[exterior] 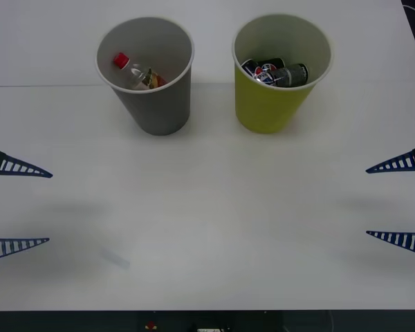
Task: Put the can into the green bin and the plastic bottle into the gray bin
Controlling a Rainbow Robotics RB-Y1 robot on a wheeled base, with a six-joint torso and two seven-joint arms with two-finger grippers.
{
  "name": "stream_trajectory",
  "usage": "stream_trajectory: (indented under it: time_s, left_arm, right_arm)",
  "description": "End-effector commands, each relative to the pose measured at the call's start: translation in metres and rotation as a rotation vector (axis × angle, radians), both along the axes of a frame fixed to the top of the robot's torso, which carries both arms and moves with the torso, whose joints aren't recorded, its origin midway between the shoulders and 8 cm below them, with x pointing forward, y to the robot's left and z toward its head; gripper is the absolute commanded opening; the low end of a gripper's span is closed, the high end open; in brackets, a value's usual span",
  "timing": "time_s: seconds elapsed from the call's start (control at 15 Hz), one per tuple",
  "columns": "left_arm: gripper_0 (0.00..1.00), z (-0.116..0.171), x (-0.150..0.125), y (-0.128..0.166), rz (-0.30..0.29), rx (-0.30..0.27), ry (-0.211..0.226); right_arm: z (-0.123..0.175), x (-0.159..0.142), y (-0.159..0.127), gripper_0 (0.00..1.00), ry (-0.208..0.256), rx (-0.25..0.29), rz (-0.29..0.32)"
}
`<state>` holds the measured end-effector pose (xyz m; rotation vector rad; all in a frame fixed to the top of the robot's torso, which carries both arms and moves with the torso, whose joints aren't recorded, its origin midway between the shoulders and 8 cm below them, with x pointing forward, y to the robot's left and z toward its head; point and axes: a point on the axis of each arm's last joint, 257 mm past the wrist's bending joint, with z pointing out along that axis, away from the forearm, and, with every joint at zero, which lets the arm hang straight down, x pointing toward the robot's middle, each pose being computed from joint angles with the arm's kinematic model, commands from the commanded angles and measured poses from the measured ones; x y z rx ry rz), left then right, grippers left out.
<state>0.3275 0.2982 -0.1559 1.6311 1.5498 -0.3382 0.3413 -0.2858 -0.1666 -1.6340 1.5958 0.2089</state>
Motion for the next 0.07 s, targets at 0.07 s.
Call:
stream_trajectory:
  time_s: [0.07]
  left_arm:
    - [1.0,0.0,0.0002,0.0,0.001,0.0,0.0]
  right_arm:
    - [0.0,0.0,0.0,1.0,0.0,0.0,0.0]
